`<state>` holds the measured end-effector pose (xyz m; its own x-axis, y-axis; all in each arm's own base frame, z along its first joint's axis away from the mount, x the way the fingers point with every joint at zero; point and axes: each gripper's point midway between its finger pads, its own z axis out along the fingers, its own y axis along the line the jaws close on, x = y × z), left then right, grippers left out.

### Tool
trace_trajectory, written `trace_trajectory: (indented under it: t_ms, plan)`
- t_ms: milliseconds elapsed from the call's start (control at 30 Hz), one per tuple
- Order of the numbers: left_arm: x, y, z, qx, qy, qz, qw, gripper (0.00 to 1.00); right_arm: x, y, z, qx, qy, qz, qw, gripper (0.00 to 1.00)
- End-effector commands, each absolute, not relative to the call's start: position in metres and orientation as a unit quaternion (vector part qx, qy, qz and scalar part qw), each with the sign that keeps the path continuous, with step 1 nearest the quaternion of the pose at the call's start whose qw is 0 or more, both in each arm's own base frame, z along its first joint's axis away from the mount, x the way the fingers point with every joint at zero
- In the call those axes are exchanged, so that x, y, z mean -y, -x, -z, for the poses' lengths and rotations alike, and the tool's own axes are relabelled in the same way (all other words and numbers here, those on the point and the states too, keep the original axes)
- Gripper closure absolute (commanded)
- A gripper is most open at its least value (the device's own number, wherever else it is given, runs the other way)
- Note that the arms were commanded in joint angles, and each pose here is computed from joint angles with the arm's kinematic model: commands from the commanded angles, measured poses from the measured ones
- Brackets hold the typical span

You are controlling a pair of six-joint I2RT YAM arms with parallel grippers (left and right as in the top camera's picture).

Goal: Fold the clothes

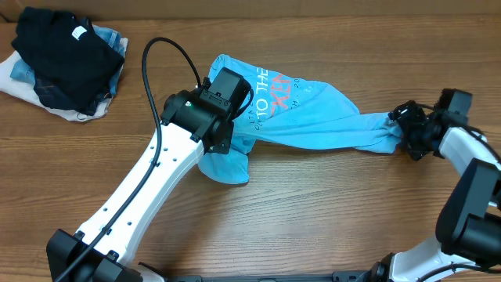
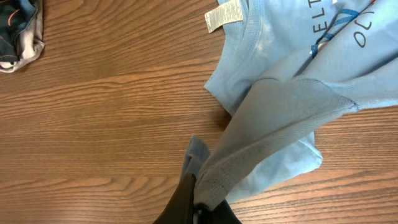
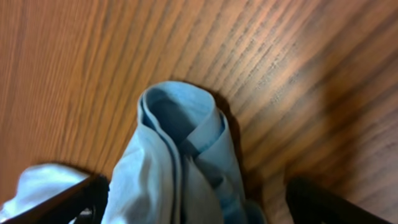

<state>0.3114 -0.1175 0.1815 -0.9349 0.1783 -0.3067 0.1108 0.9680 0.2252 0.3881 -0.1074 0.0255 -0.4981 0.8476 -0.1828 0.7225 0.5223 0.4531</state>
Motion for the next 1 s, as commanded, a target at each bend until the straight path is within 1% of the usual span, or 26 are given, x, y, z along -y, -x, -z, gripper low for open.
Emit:
trace_trajectory:
  t_ms: [0,133,167,300,367,567,767,933,967]
  plan:
    - [0.118,-0.315,-0.185,-0.979,-0.065,-0.096,0.171,0.96,0.12,-0.414,-0.085,-0.835,-0.452,-0.203,0.238,0.03]
    - [0.119,-0.315,-0.185,-0.979,-0.065,-0.095,0.171,0.96,0.12,-0.41,-0.105,-0.846,-0.446,-0.198,0.215,0.04]
    - [0.119,-0.315,-0.185,-0.979,-0.065,-0.093,0.171,0.96,0.12,-0.409,-0.107,-0.851,-0.439,-0.195,0.211,0.06]
    - [0.12,-0.316,-0.186,-0.978,-0.064,-0.091,0.174,0.96,0.112,-0.397,-0.101,-0.865,-0.426,-0.19,0.183,0.21]
    - [0.121,-0.317,-0.186,-0.978,-0.064,-0.091,0.175,0.96,0.105,-0.387,-0.095,-0.869,-0.43,-0.19,0.157,0.26]
    - [0.122,-0.316,-0.185,-0.979,-0.065,-0.085,0.173,0.96,0.093,-0.368,-0.07,-0.879,-0.431,-0.166,0.114,0.28]
    - [0.124,-0.315,-0.185,-0.98,-0.066,-0.081,0.17,0.96,0.08,-0.359,-0.05,-0.899,-0.399,-0.157,0.09,0.29]
    - [0.124,-0.315,-0.185,-0.98,-0.066,-0.081,0.171,0.96,0.079,-0.359,-0.044,-0.899,-0.397,-0.156,0.095,0.3]
    - [0.124,-0.315,-0.185,-0.98,-0.066,-0.081,0.171,0.96,0.079,-0.36,-0.043,-0.899,-0.397,-0.156,0.098,0.32]
